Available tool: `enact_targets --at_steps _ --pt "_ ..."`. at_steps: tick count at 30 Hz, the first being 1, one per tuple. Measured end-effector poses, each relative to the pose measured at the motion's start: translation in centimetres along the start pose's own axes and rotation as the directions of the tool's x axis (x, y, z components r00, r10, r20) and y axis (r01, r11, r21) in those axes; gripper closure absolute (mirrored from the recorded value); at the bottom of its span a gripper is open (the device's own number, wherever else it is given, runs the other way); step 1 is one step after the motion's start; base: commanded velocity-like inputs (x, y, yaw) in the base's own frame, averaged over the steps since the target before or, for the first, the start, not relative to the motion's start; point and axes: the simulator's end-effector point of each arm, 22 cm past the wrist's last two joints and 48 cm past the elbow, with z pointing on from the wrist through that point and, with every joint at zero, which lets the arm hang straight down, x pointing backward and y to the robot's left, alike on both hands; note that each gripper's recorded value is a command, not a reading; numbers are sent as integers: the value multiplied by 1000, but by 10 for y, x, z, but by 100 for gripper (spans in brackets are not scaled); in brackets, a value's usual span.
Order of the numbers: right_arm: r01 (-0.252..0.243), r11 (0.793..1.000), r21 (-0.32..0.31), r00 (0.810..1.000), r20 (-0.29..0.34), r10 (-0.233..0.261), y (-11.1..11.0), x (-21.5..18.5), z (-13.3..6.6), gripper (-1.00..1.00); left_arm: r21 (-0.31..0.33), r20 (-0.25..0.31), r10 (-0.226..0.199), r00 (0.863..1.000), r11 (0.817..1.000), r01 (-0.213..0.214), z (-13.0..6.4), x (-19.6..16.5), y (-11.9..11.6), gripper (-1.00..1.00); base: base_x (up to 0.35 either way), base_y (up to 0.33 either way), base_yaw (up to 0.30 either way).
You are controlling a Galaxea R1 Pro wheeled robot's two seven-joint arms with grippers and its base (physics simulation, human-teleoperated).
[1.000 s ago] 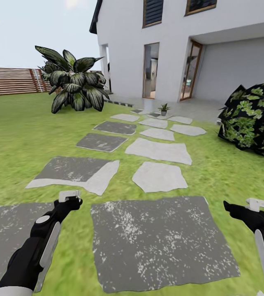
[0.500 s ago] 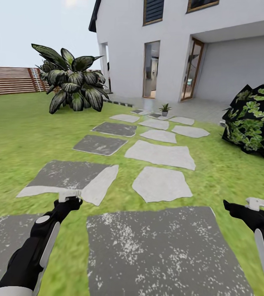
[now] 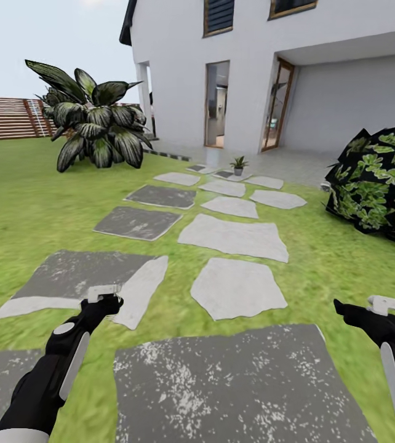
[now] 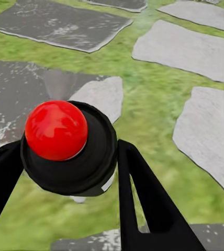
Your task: Pick up the pesticide atomizer in the garden and spray insectifuge to fully cover both potted plants in the garden.
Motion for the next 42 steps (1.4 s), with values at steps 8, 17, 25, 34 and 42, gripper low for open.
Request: enact_targets --at_steps 8,17,25,34,42 --pt "-2 1000 -1 1000 5 2 0 -2 -1 -100 0 3 0 1000 1000 0 -1 -2 0 100 330 97 -72" --pt "-1 1000 0 1000 6 1 0 -2 -1 -100 0 3 0 1000 1000 0 -1 -2 0 100 330 110 -5" --pt "-2 1000 2 1000 6 2 -1 -2 -1 -100 0 4 0 1000 1000 0 -1 -2 0 100 330 110 0" --pt "-1 1000 1 1000 6 1 -1 -2 -1 -100 0 3 0 1000 1000 0 -1 -2 0 100 330 110 0" --pt "-1 1000 1 1000 5 1 -1 -2 -1 -100 0 3 0 1000 1000 0 -1 -2 0 100 330 110 0"
